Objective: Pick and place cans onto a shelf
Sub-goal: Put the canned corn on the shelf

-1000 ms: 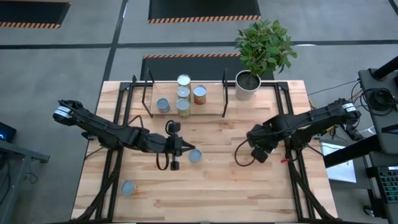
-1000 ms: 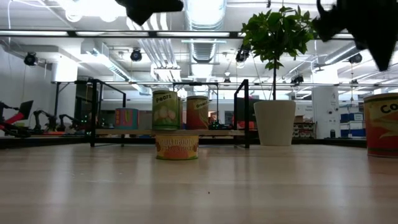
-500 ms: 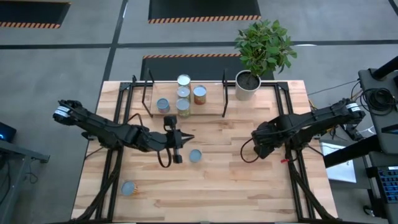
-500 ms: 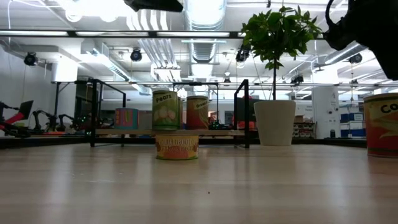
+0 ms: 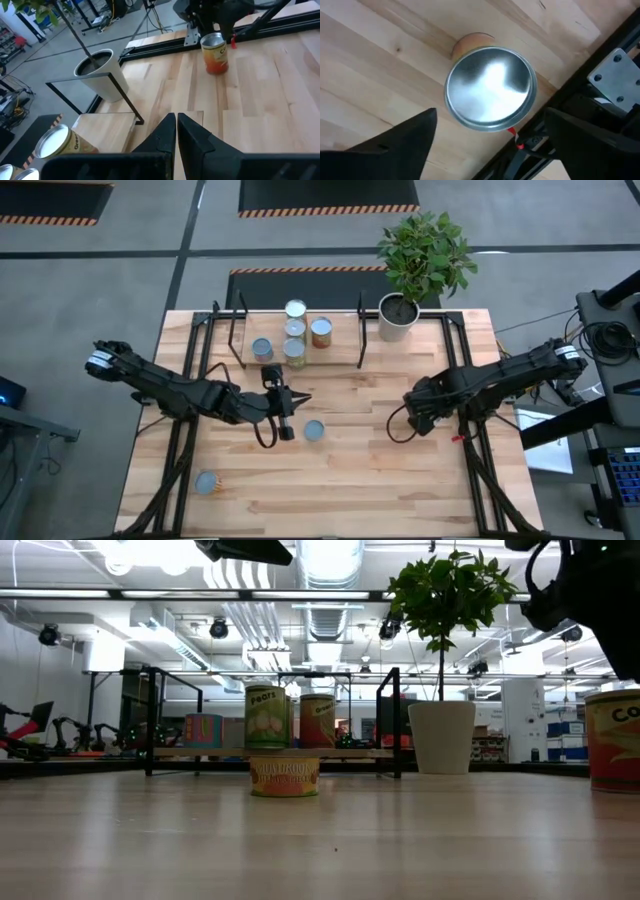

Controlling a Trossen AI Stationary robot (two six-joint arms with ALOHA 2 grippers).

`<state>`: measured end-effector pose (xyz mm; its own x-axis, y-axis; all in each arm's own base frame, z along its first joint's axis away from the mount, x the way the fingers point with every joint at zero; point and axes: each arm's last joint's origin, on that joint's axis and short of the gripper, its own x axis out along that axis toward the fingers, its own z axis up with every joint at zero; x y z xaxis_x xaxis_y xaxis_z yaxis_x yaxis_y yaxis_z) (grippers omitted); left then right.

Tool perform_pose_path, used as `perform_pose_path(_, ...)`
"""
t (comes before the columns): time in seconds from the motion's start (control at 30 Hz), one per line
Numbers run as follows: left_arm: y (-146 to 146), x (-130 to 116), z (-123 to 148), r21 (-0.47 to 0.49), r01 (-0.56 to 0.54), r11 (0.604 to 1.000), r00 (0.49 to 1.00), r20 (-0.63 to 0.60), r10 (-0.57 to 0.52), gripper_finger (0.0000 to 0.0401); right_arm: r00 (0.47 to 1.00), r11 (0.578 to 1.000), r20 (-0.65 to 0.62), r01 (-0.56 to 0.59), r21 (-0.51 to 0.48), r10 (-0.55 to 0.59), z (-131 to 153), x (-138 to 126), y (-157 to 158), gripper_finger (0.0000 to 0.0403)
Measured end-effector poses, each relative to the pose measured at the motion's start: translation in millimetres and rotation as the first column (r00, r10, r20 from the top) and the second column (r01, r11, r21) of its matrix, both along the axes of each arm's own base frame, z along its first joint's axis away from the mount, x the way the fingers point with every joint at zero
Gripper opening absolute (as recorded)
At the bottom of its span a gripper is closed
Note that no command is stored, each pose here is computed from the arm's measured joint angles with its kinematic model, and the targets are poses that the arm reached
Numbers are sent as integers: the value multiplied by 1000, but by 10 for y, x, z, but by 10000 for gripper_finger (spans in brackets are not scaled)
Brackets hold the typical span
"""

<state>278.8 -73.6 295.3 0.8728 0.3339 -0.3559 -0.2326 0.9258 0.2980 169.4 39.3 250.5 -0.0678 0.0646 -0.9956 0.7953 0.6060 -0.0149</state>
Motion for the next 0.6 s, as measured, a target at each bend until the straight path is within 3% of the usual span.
perform_pose_path(0.6, 0, 1, -1, -4, -1, 1000, 1000, 1, 1, 0, 999, 999, 36, -34, -20, 35, -337, 13, -5, 368)
